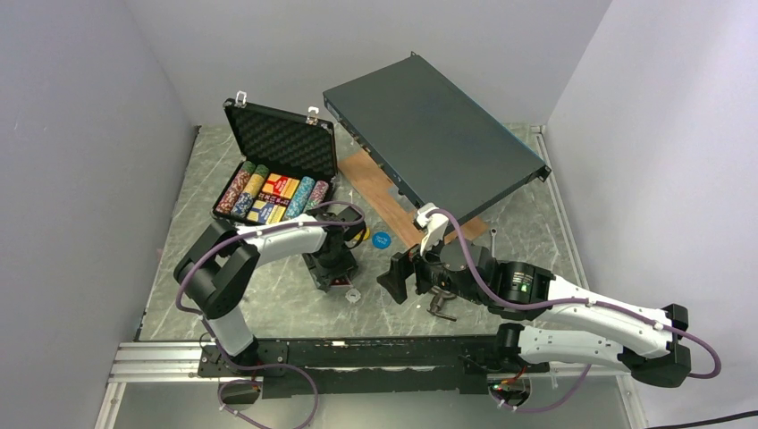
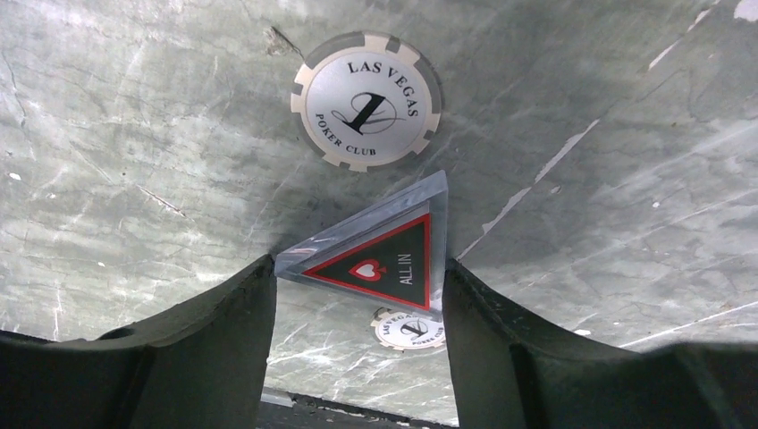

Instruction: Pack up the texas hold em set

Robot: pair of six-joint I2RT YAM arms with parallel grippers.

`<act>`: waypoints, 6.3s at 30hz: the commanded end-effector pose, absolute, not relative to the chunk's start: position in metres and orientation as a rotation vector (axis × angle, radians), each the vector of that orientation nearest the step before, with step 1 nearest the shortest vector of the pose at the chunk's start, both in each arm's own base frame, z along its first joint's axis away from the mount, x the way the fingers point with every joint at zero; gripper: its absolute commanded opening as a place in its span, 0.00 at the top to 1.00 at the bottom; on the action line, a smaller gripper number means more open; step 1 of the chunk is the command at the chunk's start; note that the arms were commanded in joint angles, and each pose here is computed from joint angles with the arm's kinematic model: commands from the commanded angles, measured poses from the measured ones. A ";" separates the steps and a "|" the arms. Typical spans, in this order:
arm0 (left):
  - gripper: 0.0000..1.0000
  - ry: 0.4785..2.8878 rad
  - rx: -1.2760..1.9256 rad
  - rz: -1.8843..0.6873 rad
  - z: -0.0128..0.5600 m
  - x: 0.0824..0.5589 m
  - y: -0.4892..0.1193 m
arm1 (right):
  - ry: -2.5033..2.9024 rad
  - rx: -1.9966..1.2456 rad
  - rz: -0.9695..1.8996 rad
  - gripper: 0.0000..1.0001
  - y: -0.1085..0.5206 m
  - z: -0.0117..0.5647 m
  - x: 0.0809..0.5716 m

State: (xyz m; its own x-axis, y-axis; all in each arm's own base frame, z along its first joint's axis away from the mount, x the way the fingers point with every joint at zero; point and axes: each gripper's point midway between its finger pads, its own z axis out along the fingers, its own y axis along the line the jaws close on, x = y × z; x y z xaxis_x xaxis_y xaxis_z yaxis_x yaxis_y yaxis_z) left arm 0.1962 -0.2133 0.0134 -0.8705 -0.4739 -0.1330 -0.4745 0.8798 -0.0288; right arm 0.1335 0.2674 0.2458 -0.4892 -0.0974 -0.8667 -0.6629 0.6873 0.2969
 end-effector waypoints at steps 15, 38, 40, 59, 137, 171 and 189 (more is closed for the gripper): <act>0.46 2.774 -0.655 0.048 0.044 0.202 -0.200 | 1.968 -0.528 0.795 0.01 0.264 0.254 0.138; 0.44 2.393 -0.921 -0.193 0.168 0.316 -0.097 | 1.965 -0.535 0.793 0.01 0.268 0.268 0.139; 0.45 2.372 -0.995 -0.208 0.167 0.333 -0.082 | 1.963 -0.534 0.798 0.01 0.269 0.268 0.139; 0.46 2.382 -1.287 -0.180 0.112 0.455 -0.033 | 2.009 -0.512 0.811 0.01 0.274 0.262 0.137; 0.01 2.386 -0.431 -0.769 0.148 0.182 -0.088 | 2.235 -0.644 -0.053 0.60 0.341 0.114 0.256; 0.01 2.310 -0.427 -0.732 0.156 0.184 -0.083 | 2.186 -0.954 -0.020 0.76 0.377 0.029 0.331; 0.01 2.316 -0.431 -0.736 0.155 0.185 -0.083 | 2.169 -0.777 0.188 0.73 0.390 0.057 0.326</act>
